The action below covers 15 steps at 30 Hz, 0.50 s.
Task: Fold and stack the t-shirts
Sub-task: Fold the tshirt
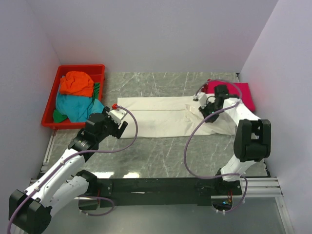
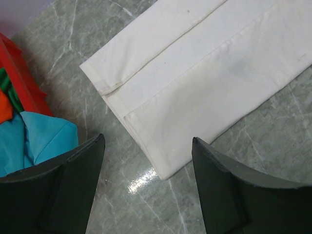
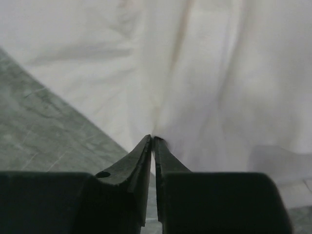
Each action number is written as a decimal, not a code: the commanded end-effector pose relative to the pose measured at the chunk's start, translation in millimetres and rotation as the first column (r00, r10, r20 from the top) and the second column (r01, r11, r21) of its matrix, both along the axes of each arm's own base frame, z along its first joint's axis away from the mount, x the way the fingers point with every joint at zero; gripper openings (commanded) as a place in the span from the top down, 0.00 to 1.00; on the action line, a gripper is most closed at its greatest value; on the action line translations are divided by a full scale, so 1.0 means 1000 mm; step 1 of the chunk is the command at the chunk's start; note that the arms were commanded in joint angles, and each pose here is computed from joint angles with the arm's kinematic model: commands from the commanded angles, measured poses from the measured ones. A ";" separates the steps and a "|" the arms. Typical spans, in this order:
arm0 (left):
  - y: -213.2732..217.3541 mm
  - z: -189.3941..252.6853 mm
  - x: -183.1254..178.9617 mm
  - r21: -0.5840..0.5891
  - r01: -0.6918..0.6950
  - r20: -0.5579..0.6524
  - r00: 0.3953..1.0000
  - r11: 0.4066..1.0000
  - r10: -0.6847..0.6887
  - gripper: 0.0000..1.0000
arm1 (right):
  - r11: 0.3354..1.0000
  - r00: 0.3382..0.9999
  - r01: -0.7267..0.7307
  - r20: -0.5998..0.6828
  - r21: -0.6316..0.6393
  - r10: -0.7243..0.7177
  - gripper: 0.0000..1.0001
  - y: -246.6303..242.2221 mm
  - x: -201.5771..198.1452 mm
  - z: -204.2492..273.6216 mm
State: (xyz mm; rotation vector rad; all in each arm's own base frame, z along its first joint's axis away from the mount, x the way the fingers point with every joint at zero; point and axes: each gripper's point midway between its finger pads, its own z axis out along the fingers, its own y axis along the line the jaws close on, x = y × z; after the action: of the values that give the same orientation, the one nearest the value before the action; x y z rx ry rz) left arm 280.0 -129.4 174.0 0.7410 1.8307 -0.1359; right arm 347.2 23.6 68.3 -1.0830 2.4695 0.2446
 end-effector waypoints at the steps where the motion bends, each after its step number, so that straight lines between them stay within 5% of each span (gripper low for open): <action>1: -0.009 0.019 0.004 -0.041 0.025 0.043 0.999 0.999 -0.023 0.23 | 0.986 0.987 -0.160 0.009 -0.056 0.160 0.84 0.018 -0.025 -0.004; 8: -0.009 0.018 0.004 -0.040 0.028 0.038 0.999 0.999 -0.026 0.23 | 0.999 0.994 -0.033 0.102 0.020 0.031 0.67 -0.001 0.002 0.037; 15: -0.008 0.018 0.003 -0.039 0.024 0.042 0.999 0.999 -0.022 0.22 | 0.990 0.997 0.047 0.046 0.136 -0.054 0.61 0.005 0.021 0.044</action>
State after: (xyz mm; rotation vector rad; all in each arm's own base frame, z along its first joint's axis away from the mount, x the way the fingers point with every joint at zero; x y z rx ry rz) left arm 279.8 -130.3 172.7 0.7458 1.8334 -0.1410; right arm 365.6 12.9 111.2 -1.0028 2.3852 0.2386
